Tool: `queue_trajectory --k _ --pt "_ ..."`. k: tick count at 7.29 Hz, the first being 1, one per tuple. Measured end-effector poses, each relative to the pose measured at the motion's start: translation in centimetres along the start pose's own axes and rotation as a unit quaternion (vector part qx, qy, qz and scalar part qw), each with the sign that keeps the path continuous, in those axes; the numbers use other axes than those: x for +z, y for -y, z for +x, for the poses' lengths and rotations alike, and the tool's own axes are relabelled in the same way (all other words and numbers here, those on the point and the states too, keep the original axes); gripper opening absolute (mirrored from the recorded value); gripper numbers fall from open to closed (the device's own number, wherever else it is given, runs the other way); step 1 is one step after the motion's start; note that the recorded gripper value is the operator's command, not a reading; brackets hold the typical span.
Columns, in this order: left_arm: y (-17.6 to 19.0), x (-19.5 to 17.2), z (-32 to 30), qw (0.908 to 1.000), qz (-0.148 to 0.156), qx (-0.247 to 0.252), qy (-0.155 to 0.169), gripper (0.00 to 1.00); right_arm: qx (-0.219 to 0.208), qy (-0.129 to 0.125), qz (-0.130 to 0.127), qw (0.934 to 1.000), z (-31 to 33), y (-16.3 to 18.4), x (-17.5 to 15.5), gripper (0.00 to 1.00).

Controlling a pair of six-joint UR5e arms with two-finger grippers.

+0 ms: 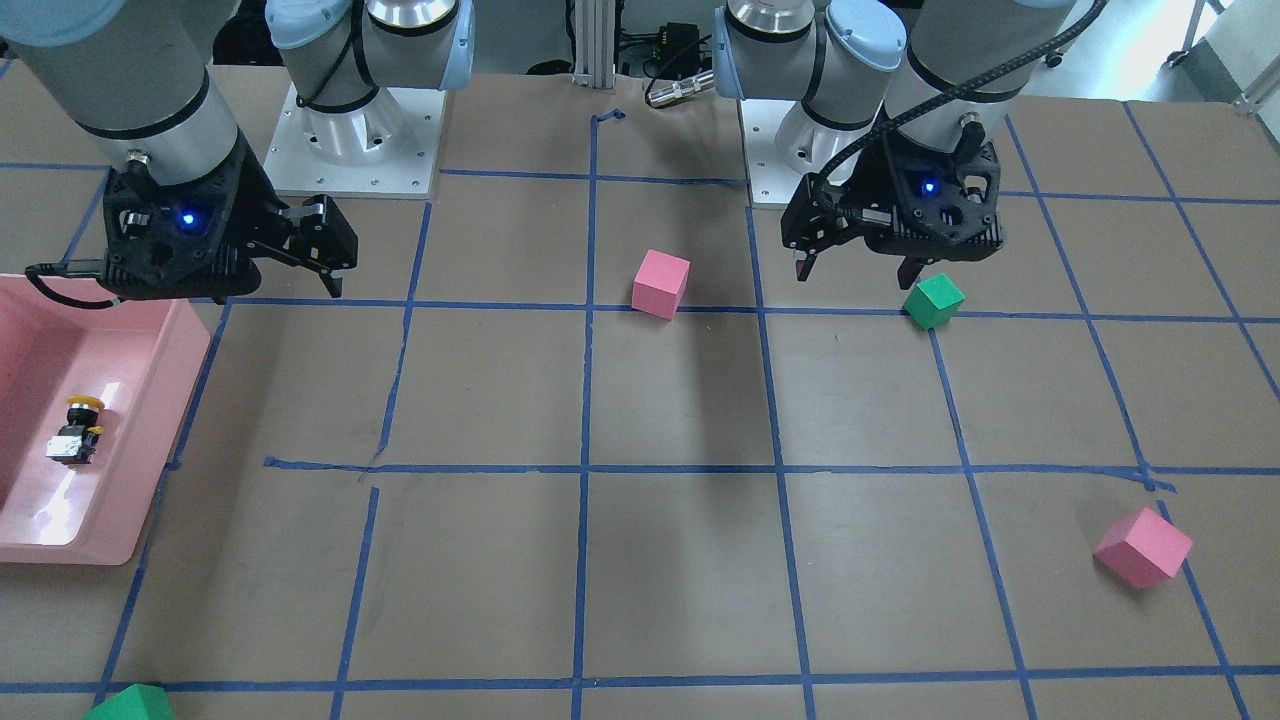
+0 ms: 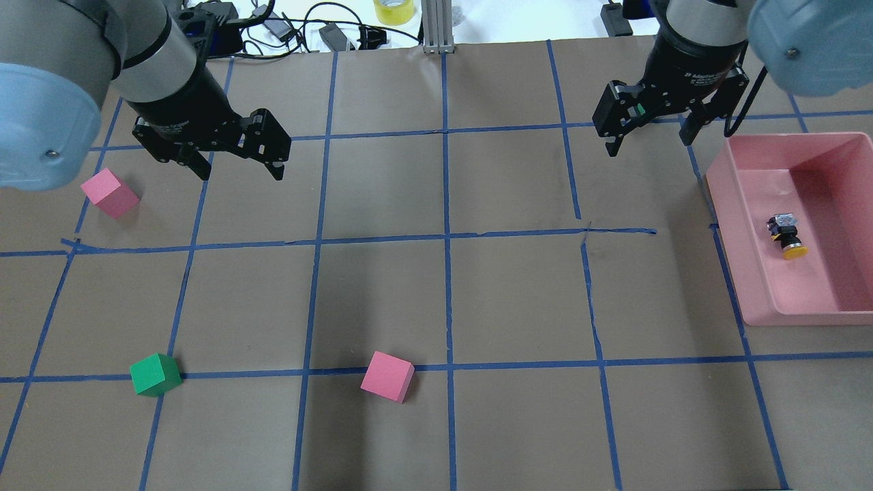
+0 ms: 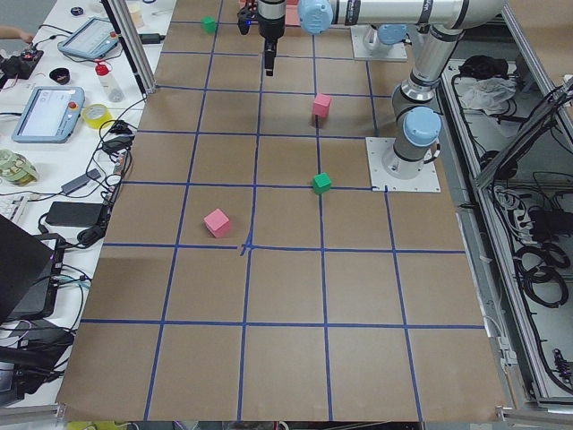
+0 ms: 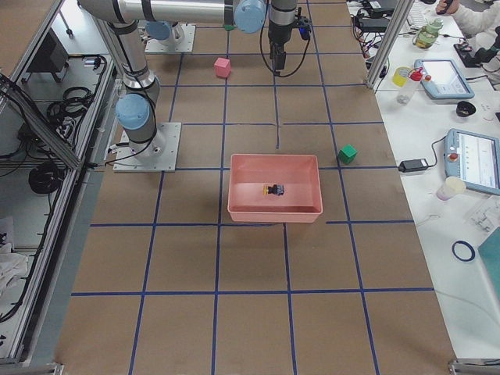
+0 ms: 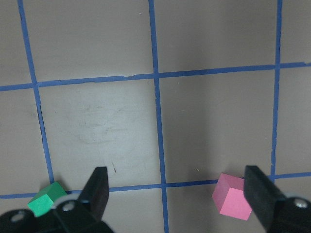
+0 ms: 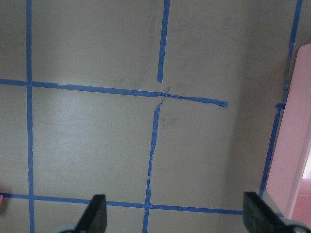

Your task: Align button upright

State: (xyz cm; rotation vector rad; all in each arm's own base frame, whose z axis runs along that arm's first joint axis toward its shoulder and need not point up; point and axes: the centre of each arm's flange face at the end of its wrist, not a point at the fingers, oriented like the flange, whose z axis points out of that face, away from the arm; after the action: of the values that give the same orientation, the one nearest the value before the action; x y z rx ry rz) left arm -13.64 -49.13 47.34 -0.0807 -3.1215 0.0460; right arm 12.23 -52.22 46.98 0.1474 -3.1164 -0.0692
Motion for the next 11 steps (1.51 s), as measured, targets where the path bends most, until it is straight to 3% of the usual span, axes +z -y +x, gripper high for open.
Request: queue_trajectory --k 8,11 --pt "0.5 -0.7 -1.2 0.9999 0.004 -0.013 0.004 1.0 0.012 -0.007 -0.003 0.9999 0.3 -0.1 0.1 1.0" --pt "0.8 -2.7 -1.2 0.9996 0.026 -0.014 0.004 1.0 0.011 -0.007 -0.003 0.9999 0.3 0.0 0.1 1.0"
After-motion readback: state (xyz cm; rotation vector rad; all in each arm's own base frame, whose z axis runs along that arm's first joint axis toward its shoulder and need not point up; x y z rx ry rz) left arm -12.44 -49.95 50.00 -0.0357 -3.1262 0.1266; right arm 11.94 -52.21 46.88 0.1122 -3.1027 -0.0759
